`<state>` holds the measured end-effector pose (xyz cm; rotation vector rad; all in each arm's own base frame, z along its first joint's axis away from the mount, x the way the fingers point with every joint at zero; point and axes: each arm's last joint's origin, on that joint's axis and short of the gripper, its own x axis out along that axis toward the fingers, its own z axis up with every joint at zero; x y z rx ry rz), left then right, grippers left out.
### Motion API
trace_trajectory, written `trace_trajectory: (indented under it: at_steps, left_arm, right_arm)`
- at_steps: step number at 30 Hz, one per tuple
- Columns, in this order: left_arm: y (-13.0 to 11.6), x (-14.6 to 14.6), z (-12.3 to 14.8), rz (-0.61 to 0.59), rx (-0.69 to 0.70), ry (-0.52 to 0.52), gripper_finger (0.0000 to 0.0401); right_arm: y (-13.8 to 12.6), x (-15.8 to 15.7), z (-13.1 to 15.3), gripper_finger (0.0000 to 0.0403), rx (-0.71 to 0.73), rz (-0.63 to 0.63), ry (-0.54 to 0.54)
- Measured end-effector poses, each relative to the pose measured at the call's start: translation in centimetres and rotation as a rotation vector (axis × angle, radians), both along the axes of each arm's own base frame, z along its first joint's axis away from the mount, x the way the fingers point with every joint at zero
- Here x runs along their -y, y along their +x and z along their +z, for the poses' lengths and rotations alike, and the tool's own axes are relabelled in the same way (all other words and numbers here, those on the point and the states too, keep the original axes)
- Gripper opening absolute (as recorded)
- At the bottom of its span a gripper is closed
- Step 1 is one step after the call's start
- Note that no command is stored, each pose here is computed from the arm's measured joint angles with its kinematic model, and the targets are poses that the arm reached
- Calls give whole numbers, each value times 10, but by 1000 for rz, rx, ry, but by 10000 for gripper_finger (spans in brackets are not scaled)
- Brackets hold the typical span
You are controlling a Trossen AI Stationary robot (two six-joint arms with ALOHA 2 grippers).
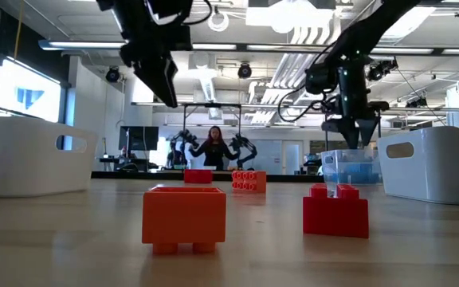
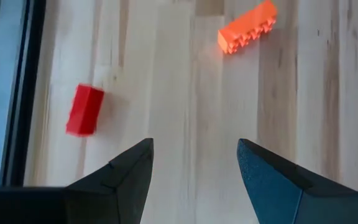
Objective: Sort & place blocks by color
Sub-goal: Put the orange game piece into the white bin
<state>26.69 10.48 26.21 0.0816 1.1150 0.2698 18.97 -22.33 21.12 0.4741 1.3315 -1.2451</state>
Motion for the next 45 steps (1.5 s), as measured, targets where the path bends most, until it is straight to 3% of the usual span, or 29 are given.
trace_trajectory:
  at_steps: [10,29,38,45]
  left_arm:
    - [-30,9,29,124,37,43,218]
    - [-49,15,34,278,-3,-9,218]
    - [-49,15,34,327,12,-30,218]
    - [-50,11,34,402,36,-52,218]
  right_arm:
    - [8,-37,44,194,192,40,-105]
    - [85,-122,72,195,585,433,-227]
    - [104,-147,76,195,765,592,-103]
    - [117,-164,72,195,791,663,-108]
